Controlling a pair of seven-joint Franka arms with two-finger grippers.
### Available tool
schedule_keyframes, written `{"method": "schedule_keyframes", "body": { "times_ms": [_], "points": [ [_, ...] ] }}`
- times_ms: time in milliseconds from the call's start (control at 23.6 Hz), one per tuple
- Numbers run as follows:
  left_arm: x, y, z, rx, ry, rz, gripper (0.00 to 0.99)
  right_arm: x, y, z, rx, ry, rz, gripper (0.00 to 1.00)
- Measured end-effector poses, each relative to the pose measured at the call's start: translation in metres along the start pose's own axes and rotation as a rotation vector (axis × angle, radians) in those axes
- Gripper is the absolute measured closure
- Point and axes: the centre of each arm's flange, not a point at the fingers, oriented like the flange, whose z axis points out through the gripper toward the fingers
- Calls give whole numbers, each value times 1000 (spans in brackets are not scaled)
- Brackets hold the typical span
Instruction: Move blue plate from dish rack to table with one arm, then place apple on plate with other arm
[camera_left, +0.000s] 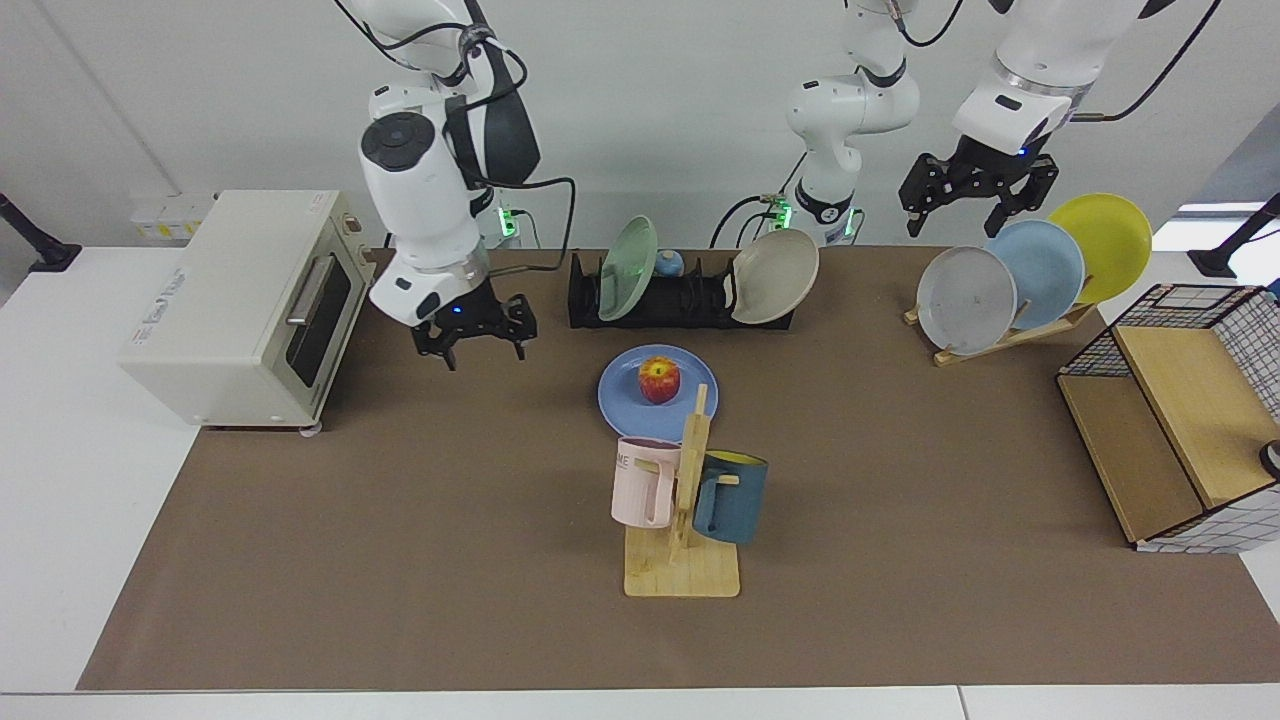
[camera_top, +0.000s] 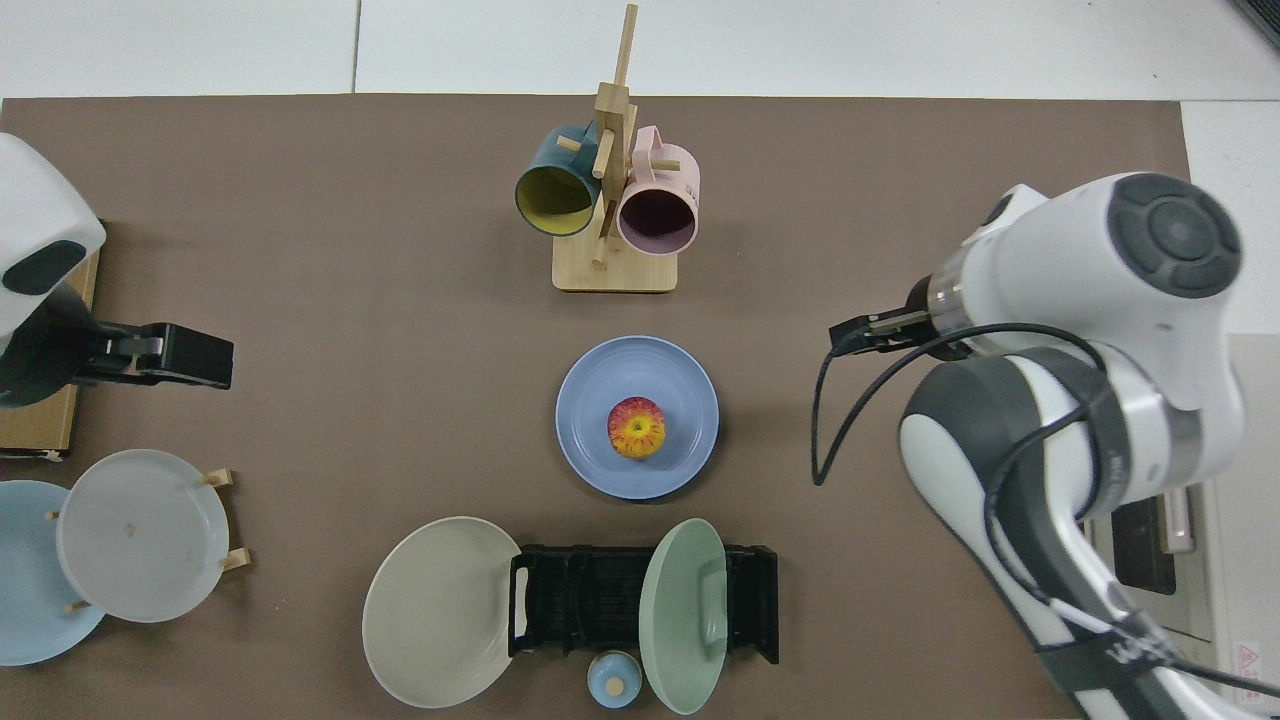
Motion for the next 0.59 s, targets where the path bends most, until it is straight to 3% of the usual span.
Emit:
{"method": "schedule_keyframes", "body": {
  "times_ms": [297, 594],
  "points": [
    [0, 0, 0, 0, 0, 0, 0, -30, 115, -51, 7, -16, -10, 0],
    [0, 0, 0, 0, 0, 0, 0, -44, 147, -65, -19, -19, 29, 0]
  ]
}}
